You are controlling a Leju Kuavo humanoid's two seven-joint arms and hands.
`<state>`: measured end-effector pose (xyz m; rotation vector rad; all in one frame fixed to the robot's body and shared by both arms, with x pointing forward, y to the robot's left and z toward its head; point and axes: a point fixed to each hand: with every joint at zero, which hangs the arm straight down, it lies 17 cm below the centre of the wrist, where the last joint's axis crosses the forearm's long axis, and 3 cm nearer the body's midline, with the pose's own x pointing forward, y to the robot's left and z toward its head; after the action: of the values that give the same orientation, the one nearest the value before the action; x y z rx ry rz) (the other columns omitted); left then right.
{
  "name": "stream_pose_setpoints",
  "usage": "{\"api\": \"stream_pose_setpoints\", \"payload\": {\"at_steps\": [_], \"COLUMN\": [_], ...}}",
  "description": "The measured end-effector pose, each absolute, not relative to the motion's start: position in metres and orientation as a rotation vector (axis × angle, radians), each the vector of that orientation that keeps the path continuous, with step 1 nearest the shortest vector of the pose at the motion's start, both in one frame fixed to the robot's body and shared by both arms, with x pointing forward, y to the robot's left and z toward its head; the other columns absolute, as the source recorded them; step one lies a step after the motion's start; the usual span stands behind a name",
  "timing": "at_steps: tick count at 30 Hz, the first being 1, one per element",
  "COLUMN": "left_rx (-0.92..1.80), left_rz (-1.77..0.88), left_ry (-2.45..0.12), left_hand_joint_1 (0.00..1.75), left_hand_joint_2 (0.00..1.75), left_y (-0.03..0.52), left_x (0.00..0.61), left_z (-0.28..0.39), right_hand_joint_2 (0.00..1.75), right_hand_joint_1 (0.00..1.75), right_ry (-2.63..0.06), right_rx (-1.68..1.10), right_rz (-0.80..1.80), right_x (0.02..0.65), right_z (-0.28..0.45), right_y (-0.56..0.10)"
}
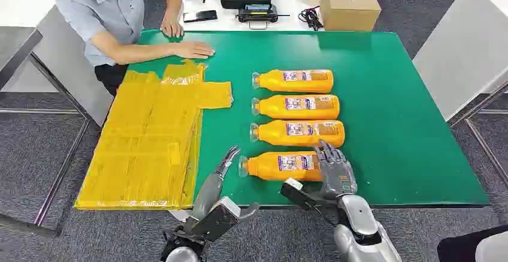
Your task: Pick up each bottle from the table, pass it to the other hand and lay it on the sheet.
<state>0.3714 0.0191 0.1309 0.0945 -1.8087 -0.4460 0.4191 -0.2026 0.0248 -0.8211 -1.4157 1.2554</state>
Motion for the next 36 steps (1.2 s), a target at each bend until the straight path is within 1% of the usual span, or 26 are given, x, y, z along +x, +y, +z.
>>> {"api": "stream_pose_setpoints", "payload": {"at_steps": [5,6,7,8,9,14,15,27,36], "left_rx": [0.097,0.097,0.097,0.097,0.098,0.096,0.096,0.079,0.055], "left_rz": [-0.446,-0.446,-0.447,-0.448,-0.447,-0.454,-0.456,-0.463,-0.417], "left_ry": [-1.811,-1.811,-1.810,-1.810,-1.810,-1.808,-1.806,-1.810,-1.839], "left_hand_joint_1": [0.00,0.00,0.00,0.00,0.00,0.00,0.00,0.00,0.00], "left_hand_joint_2": [1.75,1.75,1.75,1.75,1.75,1.75,1.75,1.75,1.75], "left_y": [0.019,0.019,0.019,0.019,0.019,0.017,0.017,0.012,0.012], "left_x": [0.372,0.372,0.372,0.372,0.372,0.372,0.372,0.373,0.375], "left_z": [0.131,0.131,0.131,0.130,0.130,0.128,0.128,0.127,0.132], "right_hand_joint_2": [1.75,1.75,1.75,1.75,1.75,1.75,1.75,1.75,1.75], "right_hand_joint_1": [0.00,0.03,0.44,1.50,1.71,1.71,1.75,1.75,1.75], "right_ry": [-1.404,-1.390,-1.374,-1.365,-1.347,-1.298,-1.294,-1.258,-1.417], "right_rx": [-0.805,-0.798,-0.794,-0.791,-0.784,-0.759,-0.761,-0.713,-0.432], "right_rz": [1.276,1.284,1.292,1.299,1.309,1.341,1.345,1.351,1.196], "right_x": [0.421,0.421,0.421,0.422,0.422,0.425,0.427,0.427,0.406], "right_z": [0.022,0.019,0.015,0.013,0.009,-0.004,-0.005,-0.018,-0.010], "right_y": [-0.199,-0.199,-0.200,-0.201,-0.204,-0.212,-0.214,-0.227,-0.205]}}
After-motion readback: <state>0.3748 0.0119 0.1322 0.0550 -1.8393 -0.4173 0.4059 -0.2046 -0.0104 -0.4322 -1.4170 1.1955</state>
